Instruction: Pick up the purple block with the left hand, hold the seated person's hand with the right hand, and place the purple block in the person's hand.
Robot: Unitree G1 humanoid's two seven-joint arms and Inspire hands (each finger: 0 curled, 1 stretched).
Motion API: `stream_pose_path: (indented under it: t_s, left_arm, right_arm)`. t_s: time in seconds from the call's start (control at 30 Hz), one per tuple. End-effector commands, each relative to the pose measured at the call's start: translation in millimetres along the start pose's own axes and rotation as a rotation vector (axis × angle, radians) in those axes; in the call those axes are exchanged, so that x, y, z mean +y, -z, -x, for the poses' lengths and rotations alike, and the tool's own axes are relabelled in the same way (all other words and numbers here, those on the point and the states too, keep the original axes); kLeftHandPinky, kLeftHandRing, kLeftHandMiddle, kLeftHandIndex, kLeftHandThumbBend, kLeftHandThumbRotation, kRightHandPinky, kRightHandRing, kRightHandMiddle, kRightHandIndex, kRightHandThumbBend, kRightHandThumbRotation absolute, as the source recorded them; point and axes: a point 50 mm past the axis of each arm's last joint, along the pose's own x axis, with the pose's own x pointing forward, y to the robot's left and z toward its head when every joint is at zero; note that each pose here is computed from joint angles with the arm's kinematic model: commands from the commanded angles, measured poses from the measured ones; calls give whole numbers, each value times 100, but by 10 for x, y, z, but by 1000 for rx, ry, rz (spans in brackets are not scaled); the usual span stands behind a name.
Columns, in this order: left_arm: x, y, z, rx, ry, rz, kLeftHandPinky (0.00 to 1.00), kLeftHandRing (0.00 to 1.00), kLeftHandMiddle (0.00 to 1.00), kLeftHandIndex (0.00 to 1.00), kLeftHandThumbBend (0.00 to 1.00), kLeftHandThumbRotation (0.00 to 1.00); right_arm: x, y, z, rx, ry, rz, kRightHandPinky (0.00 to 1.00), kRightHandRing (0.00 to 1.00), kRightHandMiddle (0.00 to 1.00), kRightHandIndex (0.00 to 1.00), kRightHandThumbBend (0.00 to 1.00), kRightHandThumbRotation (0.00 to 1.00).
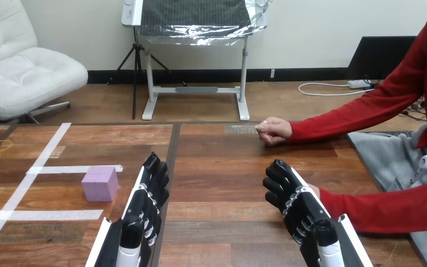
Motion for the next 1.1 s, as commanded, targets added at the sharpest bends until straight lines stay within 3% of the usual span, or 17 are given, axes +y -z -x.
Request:
stream_pose_path:
  t_s: [0.0, 0.2, 0.5, 0.67, 1.07]
  left_arm:
    - [10, -140, -182, -105, 9, -6, 100, 100, 100, 100, 82, 100]
    - [63, -146, -209, -109, 34, -52, 100, 100, 100, 100, 82, 100]
    - [245, -220, -346, -172, 74, -264, 99, 100, 100, 100, 78, 100]
    - [371, -313, -488, -207, 92, -396, 96, 100, 100, 100, 80, 99]
    - [606, -589, -861, -266, 73, -561, 92, 100, 100, 100, 96, 93]
  right_arm:
    - [-14, -126, -136, -82, -5, 16, 95, 95, 95, 95, 76, 100]
    - [-17, -121, -147, -84, -11, 17, 95, 95, 95, 95, 75, 100]
    - [-21, -113, -174, -89, -7, 17, 95, 94, 94, 94, 74, 100]
    - [-23, -117, -193, -98, -9, 22, 95, 94, 94, 94, 74, 100]
    - [-28, -125, -222, -101, -12, 32, 95, 95, 95, 94, 74, 100]
